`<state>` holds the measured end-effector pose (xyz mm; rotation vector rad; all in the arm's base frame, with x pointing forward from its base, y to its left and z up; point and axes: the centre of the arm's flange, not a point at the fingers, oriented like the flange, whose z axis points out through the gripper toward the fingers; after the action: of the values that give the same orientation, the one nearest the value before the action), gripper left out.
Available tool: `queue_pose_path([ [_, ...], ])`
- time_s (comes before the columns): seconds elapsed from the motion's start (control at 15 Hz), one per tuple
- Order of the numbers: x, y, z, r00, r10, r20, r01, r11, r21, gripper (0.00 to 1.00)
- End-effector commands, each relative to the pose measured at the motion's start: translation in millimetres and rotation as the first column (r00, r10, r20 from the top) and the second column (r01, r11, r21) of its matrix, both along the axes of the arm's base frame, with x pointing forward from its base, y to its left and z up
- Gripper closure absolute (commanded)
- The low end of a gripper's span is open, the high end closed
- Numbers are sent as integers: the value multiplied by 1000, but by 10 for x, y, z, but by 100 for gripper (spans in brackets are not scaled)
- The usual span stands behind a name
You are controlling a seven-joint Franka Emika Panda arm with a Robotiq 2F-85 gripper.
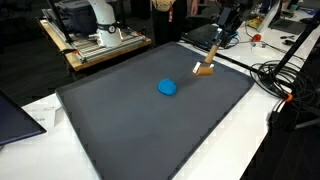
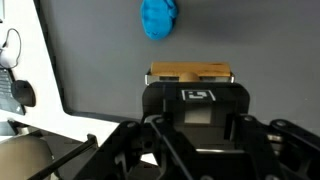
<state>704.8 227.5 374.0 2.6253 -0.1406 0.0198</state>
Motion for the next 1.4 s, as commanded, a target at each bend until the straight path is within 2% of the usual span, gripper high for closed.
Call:
queue_pose_path([
  [0.0,-476,-634,248,999,29,-37,-26,995,96,77],
  [0.4,-788,-1488,560,994,84,-75,-67,976,205,77],
  [0.6,-949,-1808,692,994,102,-35,-91,967,237,77],
  [0.67,-454,-1590,615,995,73,-62,-59,978,203,52],
  [0.8,-583,-1751,682,996,77,-49,-66,976,208,52],
  [1.07,-670,-1737,672,995,85,-52,-72,975,210,52],
  [1.13,-672,-1733,660,995,86,-52,-74,975,210,77],
  [1.33,-669,-1930,678,996,89,-26,-80,966,248,77],
])
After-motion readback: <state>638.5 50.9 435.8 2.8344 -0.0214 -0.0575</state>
